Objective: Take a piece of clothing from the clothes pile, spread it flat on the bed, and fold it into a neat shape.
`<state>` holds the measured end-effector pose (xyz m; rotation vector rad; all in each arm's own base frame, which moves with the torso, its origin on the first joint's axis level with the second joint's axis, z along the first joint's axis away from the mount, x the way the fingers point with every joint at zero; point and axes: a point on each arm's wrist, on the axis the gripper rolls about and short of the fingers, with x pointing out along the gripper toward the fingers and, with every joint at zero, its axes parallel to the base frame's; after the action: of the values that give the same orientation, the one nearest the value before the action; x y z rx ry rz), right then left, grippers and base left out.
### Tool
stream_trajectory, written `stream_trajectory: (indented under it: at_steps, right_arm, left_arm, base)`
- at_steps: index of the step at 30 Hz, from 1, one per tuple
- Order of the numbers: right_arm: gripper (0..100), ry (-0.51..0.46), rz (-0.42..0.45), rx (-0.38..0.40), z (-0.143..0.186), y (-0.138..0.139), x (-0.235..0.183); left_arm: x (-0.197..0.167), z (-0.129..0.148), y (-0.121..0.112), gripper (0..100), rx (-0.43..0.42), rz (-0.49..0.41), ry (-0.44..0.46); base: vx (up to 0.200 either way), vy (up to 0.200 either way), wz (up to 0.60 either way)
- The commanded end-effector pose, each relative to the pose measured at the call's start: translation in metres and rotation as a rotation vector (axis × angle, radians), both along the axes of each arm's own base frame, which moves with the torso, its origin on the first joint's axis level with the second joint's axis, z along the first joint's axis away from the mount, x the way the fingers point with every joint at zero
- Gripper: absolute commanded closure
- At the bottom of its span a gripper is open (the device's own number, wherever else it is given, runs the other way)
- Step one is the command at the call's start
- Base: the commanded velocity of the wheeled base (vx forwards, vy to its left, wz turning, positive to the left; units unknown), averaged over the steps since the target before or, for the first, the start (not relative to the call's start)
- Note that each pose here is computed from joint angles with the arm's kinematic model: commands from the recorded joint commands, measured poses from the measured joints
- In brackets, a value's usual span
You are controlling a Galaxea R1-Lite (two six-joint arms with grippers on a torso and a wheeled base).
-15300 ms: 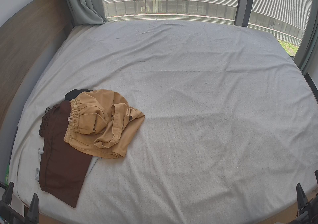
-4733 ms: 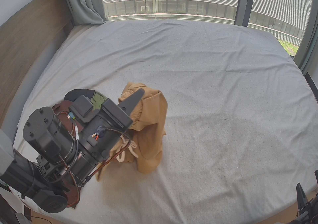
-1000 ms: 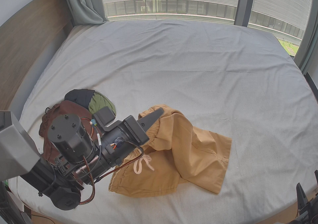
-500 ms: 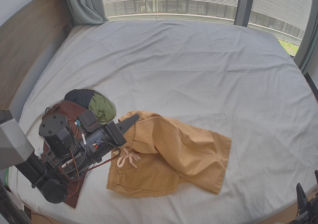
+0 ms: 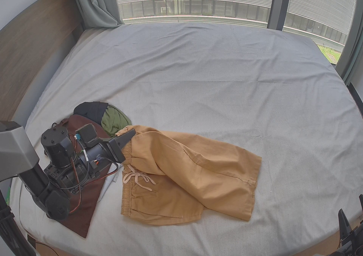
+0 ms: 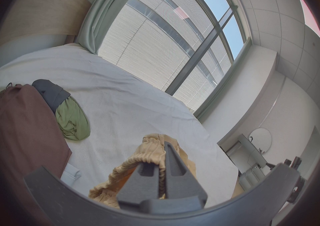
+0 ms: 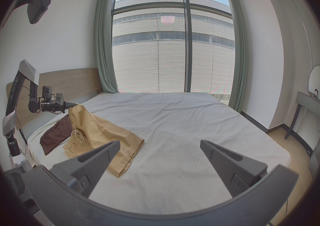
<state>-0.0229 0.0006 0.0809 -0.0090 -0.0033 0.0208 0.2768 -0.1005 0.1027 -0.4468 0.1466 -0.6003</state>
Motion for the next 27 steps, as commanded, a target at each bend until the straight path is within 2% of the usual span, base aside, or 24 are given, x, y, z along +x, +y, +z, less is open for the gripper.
stream_trajectory:
  at_steps: [1,10,27]
  right_arm:
    - [0,0.002,0.001,0.0,-0.005,0.0,0.0]
    - [0,0.0,0.001,-0.006,-0.005,0.0,0.0]
    - [0,0.001,0.004,-0.011,-0.005,0.0,0.0]
  left_arm:
    - [0.007,-0.018,0.007,100,0.037,0.001,0.048]
    - [0.016,-0.041,0.009,100,0.094,-0.006,0.087]
    - [0.013,-0.04,0.01,100,0.094,-0.004,0.089]
  base:
    - [0.0,0.0,0.0]
    - [0.0,0.0,0.0]
    - [0.0,0.0,0.0]
